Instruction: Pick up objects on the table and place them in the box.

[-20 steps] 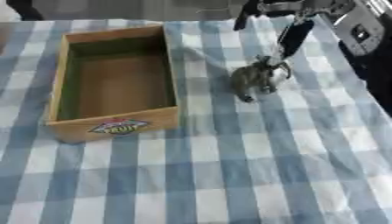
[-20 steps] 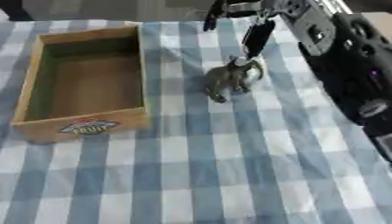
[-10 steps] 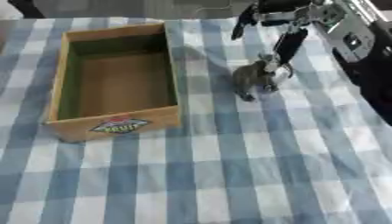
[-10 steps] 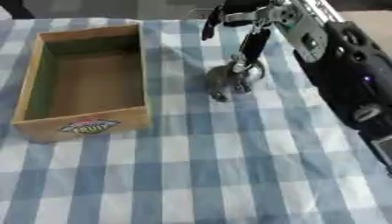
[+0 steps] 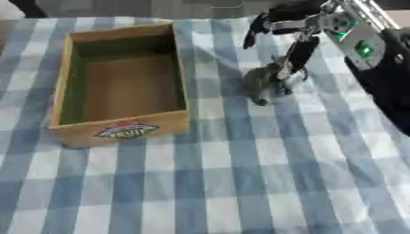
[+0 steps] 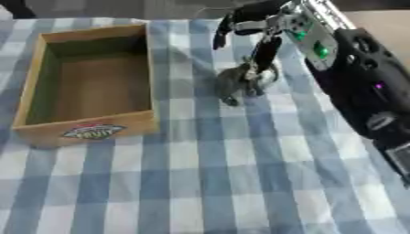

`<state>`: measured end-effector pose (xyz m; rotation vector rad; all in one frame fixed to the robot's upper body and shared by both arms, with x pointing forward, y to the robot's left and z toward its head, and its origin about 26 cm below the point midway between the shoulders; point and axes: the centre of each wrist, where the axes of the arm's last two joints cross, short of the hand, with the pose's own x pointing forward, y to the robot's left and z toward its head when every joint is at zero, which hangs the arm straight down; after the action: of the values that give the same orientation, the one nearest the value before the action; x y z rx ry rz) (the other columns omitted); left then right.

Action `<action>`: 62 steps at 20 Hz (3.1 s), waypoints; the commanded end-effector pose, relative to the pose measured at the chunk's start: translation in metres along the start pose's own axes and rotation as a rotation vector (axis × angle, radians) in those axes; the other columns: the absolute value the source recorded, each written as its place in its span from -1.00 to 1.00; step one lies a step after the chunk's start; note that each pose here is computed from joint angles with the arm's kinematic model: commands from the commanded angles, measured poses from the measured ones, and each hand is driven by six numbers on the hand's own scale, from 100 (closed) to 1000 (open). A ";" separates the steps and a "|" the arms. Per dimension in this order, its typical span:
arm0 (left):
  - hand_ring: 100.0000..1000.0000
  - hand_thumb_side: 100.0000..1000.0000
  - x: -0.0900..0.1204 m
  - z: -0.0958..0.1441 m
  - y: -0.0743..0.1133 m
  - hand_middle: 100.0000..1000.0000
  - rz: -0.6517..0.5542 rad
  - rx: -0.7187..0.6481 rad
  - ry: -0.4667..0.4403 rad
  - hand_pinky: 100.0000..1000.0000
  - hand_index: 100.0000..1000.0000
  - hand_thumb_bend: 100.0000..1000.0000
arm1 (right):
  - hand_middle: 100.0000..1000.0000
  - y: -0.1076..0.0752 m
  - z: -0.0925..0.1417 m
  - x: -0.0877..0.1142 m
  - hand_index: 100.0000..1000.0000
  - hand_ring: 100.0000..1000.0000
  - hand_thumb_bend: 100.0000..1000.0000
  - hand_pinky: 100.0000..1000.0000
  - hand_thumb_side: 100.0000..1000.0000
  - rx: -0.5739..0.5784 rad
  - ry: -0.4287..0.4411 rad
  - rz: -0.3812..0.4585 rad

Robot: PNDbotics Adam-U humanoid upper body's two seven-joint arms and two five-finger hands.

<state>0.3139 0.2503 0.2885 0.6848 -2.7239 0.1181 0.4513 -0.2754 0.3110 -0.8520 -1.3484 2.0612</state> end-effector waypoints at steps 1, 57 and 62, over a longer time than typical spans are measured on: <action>0.73 0.34 0.007 -0.008 0.003 0.75 0.001 0.010 -0.039 0.71 0.76 -1.00 | 0.36 -0.005 0.003 -0.003 0.56 0.76 -0.03 0.55 -0.91 0.056 -0.027 0.069; 0.74 0.30 0.008 -0.009 0.002 0.75 0.007 0.010 -0.046 0.71 0.75 -1.00 | 0.28 0.003 -0.011 -0.006 0.50 0.73 -0.11 0.53 -1.00 0.116 0.057 0.120; 0.74 0.30 0.008 -0.009 0.002 0.75 0.007 0.010 -0.045 0.71 0.75 -1.00 | 0.23 0.007 -0.013 -0.008 0.44 0.71 -0.14 0.51 -1.00 0.118 0.073 0.125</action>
<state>0.3139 0.2498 0.2895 0.6828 -2.7272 0.1224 0.4661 -0.2694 0.2919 -0.9459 -1.1896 2.1301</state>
